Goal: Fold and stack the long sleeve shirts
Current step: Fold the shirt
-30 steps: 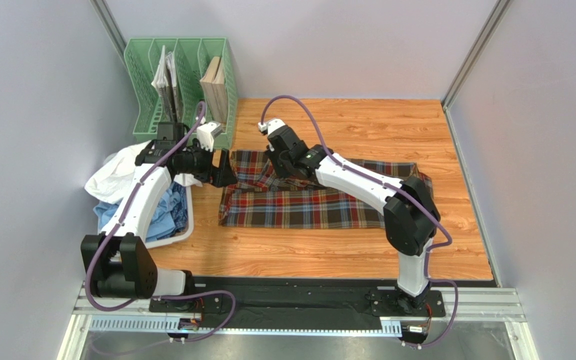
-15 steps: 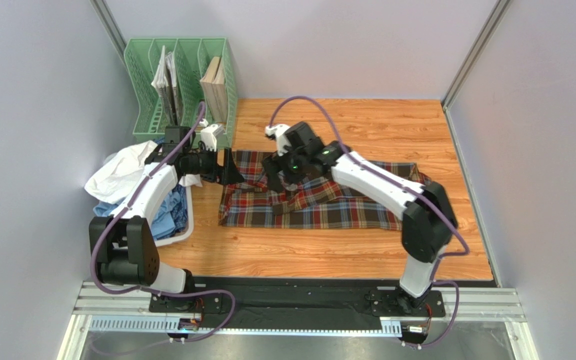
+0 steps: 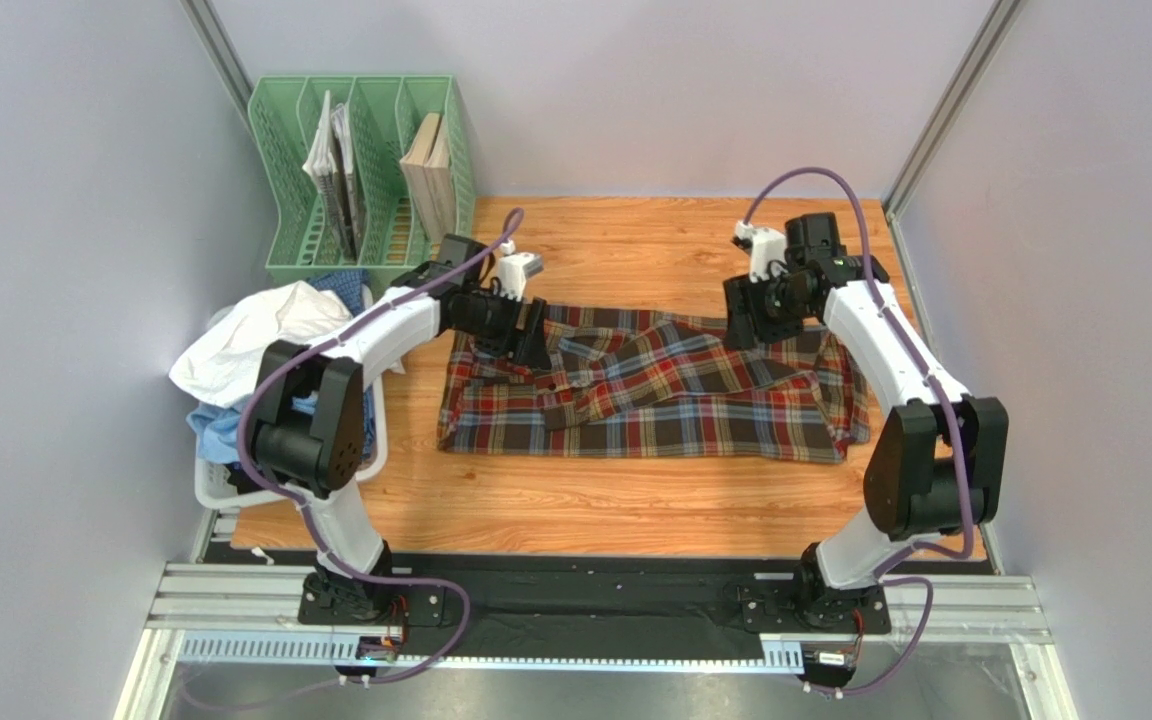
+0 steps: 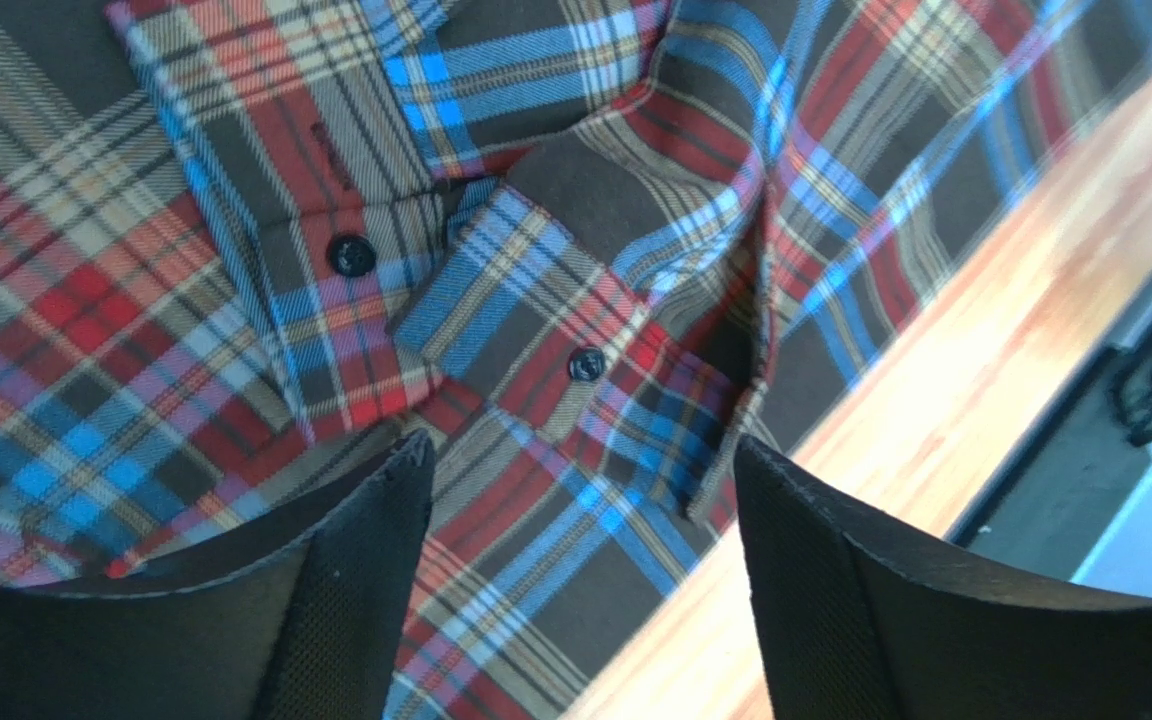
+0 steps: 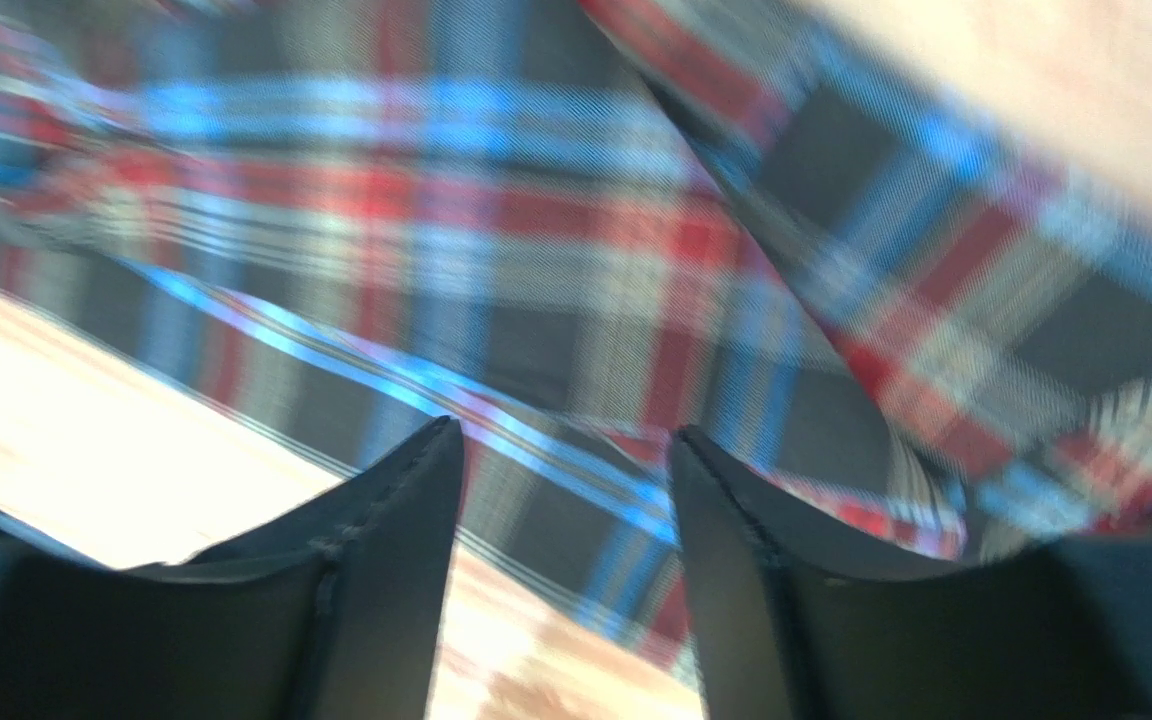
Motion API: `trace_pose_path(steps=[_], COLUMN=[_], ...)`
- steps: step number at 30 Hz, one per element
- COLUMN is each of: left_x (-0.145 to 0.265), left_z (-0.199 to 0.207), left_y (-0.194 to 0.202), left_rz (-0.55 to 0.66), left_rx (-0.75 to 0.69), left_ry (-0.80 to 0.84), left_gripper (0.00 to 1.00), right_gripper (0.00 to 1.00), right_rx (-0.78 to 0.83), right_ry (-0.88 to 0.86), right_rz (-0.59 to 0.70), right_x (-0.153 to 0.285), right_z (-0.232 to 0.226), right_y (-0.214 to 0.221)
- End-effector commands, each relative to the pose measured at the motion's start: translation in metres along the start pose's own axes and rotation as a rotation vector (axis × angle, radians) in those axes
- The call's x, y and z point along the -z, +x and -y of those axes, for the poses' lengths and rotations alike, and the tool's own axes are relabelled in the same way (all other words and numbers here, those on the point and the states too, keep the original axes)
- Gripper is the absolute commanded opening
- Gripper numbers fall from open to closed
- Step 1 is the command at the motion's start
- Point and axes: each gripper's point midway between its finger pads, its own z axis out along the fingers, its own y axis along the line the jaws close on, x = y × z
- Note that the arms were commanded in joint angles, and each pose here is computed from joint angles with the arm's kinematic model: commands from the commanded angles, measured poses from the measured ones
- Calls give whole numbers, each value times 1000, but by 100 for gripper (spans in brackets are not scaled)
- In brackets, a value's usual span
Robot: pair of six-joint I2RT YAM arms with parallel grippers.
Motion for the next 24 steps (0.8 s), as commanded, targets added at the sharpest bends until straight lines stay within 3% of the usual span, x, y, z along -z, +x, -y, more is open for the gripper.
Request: trace_pose_path(steps=[1, 3, 4, 11, 18, 22, 24], left_x=[-15, -19, -23, -18, -9, -13, -13], left_z=[-4, -8, -15, -52, -10, 47, 90], left_y=[4, 3, 21, 56, 120, 155, 167], left_rz=[-134, -197, -283, -511, -701, -783, -779], left_rx=[-158, -245, -233, -300, -368, -417, -392], left_ry=[-64, -102, -115, -247, -139, -7, 142], left_gripper=[77, 76, 76, 70, 57, 54, 54], right_gripper=[52, 49, 48, 38, 38, 38, 40], right_rx=[-71, -137, -145, -207, -113, 18, 74], right_ry=[22, 63, 83, 137, 203, 311, 306], right_rz=[-142, -179, -213, -388, -400, -227, -151], right_x=[-4, -5, -10, -45, -93, -97, -92], right_z=[35, 58, 67, 106, 147, 167, 151], right_y=[45, 64, 74, 122, 64, -37, -74])
